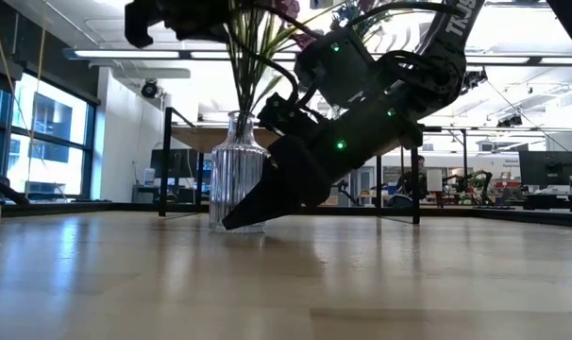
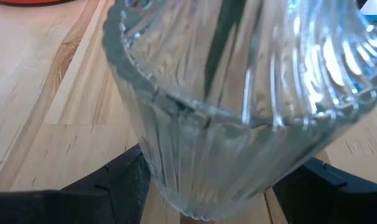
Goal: Pick and place flowers into a vace then onto a shelf
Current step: Put the white flowers into the transparent vase
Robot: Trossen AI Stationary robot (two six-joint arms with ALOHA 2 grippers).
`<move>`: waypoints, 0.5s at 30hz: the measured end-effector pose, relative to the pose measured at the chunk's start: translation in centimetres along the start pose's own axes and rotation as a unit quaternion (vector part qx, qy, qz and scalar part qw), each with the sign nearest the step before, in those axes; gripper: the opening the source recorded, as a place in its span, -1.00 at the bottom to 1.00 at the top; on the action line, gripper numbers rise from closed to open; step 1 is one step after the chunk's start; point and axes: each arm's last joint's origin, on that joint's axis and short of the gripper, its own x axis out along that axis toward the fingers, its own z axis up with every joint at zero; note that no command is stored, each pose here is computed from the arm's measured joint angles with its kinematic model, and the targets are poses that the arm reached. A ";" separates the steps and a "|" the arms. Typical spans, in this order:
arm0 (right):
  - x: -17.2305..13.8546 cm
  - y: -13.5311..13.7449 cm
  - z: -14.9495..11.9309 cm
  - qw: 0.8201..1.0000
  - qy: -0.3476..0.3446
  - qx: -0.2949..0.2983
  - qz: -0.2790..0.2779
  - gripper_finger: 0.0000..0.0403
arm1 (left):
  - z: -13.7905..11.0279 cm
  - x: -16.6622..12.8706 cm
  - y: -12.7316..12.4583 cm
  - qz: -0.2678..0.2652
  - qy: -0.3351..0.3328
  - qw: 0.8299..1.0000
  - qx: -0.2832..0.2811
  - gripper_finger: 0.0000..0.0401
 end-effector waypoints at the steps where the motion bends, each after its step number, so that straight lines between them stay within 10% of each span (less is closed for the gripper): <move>1: 0.0 0.0 0.0 1.000 0.000 0.000 0.000 0.38 | -0.3 0.0 0.1 0.000 -0.001 1.000 -0.001 -0.77; 15: 0.1 -0.6 0.1 1.000 -0.001 0.000 -0.010 0.38 | -3.2 -0.5 1.7 -0.006 0.007 1.000 -0.003 -0.77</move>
